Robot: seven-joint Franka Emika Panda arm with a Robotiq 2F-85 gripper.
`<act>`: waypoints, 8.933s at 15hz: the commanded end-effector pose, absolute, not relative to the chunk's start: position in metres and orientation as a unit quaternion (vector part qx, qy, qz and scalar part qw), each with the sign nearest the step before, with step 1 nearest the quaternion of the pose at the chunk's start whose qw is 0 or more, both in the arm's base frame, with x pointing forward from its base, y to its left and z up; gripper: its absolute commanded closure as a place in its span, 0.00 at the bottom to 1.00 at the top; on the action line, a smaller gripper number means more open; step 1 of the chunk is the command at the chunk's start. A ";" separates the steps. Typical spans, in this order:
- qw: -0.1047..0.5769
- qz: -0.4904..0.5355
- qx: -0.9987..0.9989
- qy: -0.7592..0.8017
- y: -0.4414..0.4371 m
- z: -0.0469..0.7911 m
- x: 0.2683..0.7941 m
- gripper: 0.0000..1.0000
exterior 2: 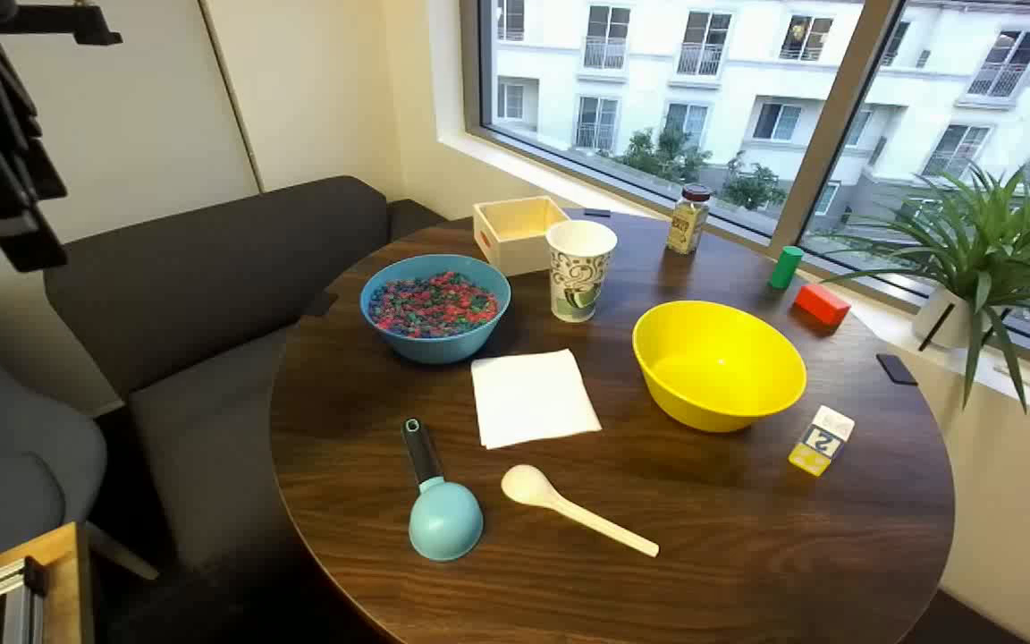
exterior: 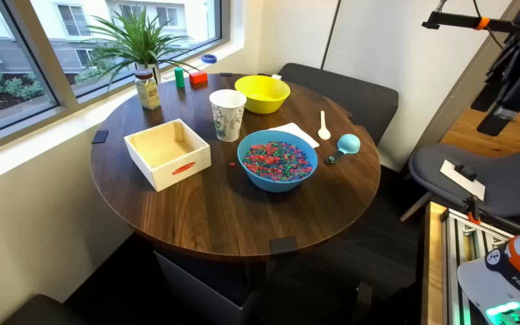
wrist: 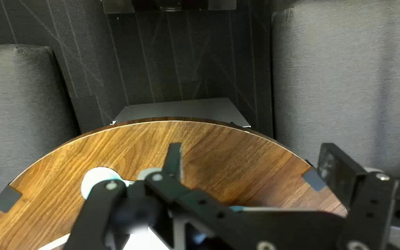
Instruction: Turn the blue ladle over
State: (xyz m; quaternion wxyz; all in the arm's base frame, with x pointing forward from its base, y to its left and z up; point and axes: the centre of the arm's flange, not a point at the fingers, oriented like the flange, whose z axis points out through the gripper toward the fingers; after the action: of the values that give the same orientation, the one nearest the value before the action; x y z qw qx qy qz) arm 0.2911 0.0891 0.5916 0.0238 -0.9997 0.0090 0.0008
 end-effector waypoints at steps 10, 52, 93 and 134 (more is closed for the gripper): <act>-0.008 -0.021 -0.997 0.067 0.062 0.586 0.309 0.00; -0.210 -0.015 -0.973 0.094 0.059 0.359 0.462 0.00; -0.280 -0.006 -0.957 0.074 0.061 0.339 0.480 0.72; 0.034 -0.059 -0.988 0.138 -0.035 0.491 0.438 0.97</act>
State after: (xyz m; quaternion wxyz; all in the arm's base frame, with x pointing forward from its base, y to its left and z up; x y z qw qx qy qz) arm 0.4504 -0.0200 0.5048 -0.0153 -0.9906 0.1256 -0.0517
